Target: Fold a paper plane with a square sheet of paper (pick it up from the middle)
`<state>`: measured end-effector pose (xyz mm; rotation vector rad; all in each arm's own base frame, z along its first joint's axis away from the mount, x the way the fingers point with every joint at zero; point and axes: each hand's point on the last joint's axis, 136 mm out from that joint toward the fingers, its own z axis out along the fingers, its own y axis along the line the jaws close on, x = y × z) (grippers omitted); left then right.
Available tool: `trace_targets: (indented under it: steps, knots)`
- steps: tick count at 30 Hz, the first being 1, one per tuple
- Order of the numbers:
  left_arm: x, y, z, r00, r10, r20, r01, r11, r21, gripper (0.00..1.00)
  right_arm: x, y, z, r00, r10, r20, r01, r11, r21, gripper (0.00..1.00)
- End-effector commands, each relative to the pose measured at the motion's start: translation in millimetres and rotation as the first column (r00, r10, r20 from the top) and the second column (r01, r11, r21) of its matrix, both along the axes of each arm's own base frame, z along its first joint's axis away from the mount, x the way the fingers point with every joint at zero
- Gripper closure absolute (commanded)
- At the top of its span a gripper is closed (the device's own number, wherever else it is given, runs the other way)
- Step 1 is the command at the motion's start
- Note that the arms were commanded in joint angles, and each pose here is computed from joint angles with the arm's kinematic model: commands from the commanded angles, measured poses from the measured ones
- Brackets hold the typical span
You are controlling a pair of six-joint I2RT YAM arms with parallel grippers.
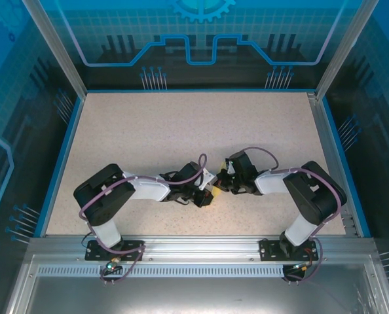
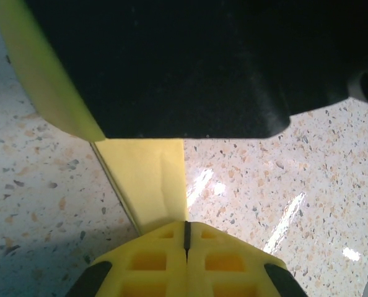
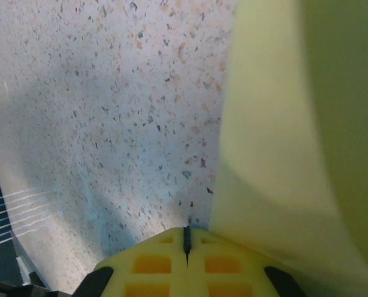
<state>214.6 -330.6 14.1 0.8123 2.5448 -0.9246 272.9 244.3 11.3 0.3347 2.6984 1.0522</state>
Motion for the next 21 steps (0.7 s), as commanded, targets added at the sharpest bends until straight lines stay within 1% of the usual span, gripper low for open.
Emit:
trace_targets:
  steps: [1, 6, 13, 21]
  knots:
    - [-50.8, 45.9, -48.6, 0.981, -0.022, -0.192, 0.062, 0.977, 0.206, 1.00, 14.8, -39.2, -19.0, 0.997, -0.073, 0.006, 0.072, 0.982, -0.177, 1.00]
    - [-51.8, 48.4, -50.1, 0.981, -0.021, -0.193, 0.064, 0.974, 0.219, 1.00, 29.1, -52.3, -24.5, 0.996, -0.086, 0.004, 0.085, 0.974, -0.208, 1.00]
    - [-57.6, 55.4, -50.7, 0.978, -0.017, -0.209, 0.068, 0.969, 0.238, 1.00, 49.7, -63.2, -19.9, 0.995, -0.098, 0.034, 0.103, 0.967, -0.235, 1.00]
    - [-64.0, 62.1, -48.9, 0.976, -0.010, -0.217, 0.063, 0.968, 0.241, 1.00, 67.0, -74.8, -24.8, 0.993, -0.119, 0.018, 0.120, 0.969, -0.213, 1.00]
